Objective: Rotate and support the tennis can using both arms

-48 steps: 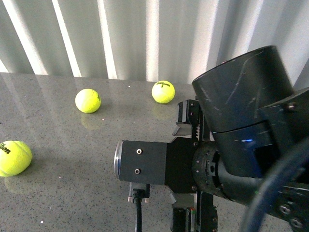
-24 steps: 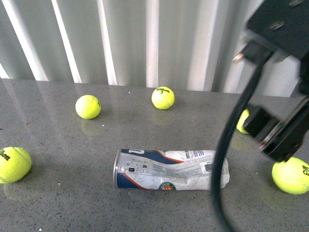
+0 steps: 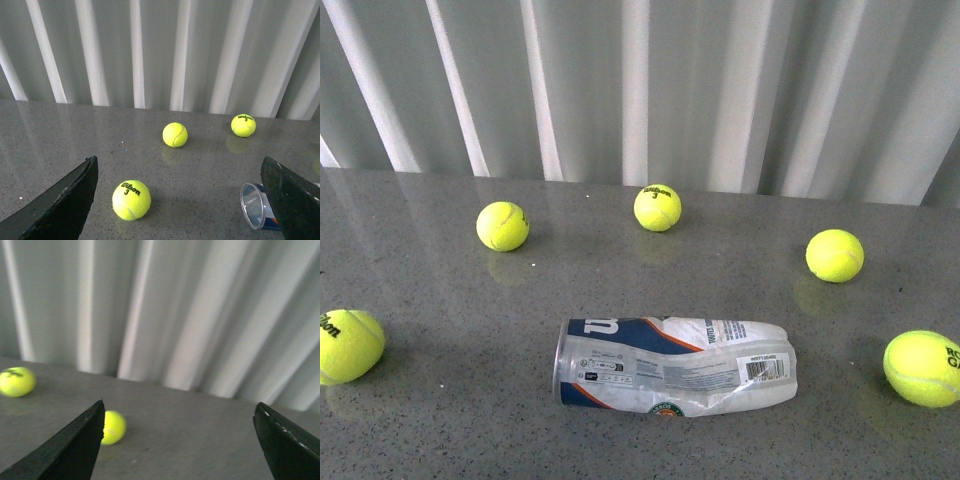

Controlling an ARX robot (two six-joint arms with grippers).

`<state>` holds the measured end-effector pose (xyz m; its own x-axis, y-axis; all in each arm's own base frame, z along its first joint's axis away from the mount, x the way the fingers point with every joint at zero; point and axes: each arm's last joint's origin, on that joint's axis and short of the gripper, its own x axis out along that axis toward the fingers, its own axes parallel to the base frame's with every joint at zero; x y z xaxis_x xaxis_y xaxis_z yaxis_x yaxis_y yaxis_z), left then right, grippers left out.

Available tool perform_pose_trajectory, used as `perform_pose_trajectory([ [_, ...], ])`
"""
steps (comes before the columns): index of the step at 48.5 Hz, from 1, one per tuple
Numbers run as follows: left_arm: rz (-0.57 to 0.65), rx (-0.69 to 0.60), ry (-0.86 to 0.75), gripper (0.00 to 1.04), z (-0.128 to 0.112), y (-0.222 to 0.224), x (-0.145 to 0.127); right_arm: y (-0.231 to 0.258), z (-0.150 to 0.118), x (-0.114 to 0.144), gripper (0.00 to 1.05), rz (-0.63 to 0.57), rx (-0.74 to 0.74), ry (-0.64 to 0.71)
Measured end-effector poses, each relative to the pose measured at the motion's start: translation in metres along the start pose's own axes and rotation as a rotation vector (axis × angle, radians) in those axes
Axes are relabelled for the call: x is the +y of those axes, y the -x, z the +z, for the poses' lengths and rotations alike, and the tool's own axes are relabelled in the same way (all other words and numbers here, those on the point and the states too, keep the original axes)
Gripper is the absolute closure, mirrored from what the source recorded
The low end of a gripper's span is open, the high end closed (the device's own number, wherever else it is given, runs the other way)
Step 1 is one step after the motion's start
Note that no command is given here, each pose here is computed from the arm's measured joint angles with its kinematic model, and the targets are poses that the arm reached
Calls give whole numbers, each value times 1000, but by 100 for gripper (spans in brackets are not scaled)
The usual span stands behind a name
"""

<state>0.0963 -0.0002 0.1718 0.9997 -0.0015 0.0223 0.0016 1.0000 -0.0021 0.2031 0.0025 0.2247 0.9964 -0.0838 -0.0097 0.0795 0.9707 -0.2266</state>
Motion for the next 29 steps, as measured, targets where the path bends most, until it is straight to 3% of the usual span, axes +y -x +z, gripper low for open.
perform_pose_trajectory([
  [7, 0, 0, 0, 7, 0, 0, 0, 29, -15, -1, 40, 86, 1, -155],
  [16, 0, 0, 0, 7, 0, 0, 0, 44, -24, 0, 68, 83, -19, -202],
  [23, 0, 0, 0, 7, 0, 0, 0, 56, -37, 1, 102, 84, -11, -210],
  [29, 0, 0, 0, 7, 0, 0, 0, 62, -42, 2, 101, 84, -10, -213],
])
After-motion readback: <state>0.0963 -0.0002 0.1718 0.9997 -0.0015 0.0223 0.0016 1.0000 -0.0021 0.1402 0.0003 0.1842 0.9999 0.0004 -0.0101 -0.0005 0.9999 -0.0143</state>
